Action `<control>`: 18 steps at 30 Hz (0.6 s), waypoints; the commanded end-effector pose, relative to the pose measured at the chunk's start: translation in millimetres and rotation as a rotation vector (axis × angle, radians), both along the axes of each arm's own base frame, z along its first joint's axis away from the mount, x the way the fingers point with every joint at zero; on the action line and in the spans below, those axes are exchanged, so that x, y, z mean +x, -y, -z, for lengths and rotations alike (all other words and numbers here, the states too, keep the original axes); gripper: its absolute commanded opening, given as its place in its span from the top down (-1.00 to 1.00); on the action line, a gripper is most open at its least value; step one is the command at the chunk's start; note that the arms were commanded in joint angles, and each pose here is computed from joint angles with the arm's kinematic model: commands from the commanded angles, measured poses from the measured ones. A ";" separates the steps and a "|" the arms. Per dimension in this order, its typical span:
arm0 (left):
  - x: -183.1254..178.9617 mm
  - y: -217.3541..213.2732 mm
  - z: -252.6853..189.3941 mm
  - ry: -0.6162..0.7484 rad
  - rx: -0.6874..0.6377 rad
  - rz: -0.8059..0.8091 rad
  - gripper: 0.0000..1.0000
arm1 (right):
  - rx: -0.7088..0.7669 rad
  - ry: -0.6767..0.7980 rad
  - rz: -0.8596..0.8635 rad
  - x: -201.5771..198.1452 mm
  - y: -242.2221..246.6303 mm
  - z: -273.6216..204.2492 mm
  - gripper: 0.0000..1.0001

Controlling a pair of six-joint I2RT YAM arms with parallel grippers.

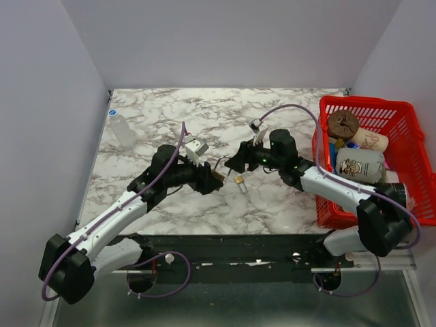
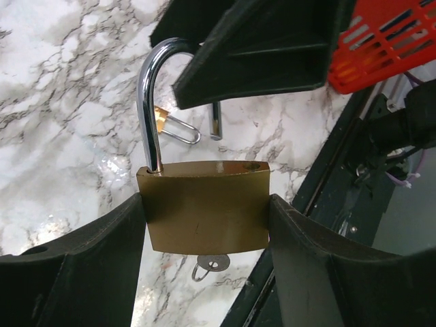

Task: Unlock with the key

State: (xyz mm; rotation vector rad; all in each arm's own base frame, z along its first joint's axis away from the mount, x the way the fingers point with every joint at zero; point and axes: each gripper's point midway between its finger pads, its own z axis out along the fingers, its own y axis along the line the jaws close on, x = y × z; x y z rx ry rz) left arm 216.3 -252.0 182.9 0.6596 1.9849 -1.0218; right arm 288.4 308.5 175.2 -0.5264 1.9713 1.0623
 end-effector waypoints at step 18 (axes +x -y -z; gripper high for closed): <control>-33.4 31.6 -53.3 0.059 -0.247 0.270 1.00 | 0.127 0.077 -0.112 0.5 -24.2 -10.8 -0.21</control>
